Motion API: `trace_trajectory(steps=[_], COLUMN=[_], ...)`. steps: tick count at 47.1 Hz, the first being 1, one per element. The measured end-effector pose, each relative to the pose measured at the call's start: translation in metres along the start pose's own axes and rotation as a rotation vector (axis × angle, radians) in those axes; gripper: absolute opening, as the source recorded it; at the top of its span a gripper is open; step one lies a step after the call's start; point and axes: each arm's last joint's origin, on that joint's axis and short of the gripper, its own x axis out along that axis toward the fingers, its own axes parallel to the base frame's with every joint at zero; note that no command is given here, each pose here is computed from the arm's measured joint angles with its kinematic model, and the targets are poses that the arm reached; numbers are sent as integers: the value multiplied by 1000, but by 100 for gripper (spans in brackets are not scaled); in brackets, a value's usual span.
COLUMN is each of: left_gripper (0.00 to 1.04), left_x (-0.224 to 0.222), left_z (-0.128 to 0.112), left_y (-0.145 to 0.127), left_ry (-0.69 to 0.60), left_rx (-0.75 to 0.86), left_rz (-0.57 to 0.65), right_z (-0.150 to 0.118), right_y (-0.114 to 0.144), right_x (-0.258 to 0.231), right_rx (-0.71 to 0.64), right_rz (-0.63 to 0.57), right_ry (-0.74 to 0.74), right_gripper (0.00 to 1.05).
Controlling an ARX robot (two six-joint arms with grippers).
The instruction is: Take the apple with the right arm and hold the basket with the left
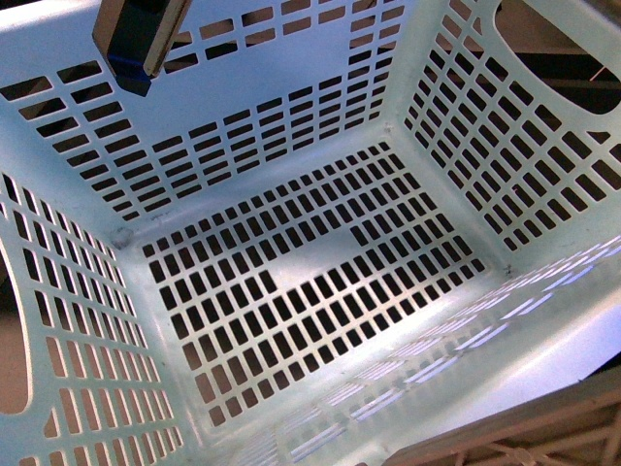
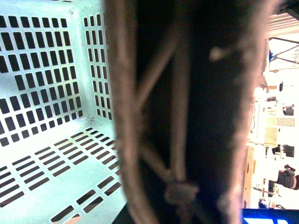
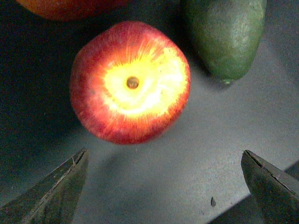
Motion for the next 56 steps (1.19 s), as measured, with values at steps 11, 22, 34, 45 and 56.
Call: trace_trajectory(steps=[11, 22, 34, 45, 56], left_gripper=[5, 5, 5, 5, 5], left_x=[0, 0, 0, 0, 0], left_z=[0, 0, 0, 0, 0], left_y=[0, 0, 0, 0, 0], left_ry=[2, 0, 1, 1, 1], left_rx=[0, 1, 0, 0, 0], left_rz=[-1, 0, -1, 0, 0], right_z=[9, 14, 16, 14, 20], right_y=[4, 10, 17, 17, 7], right_x=[16, 31, 39, 32, -38], right_rx=[5, 4, -6, -10, -47], right_rz=[31, 46, 51, 63, 164], right_ry=[6, 20, 29, 31, -42], right_gripper=[96, 96, 91, 77, 74])
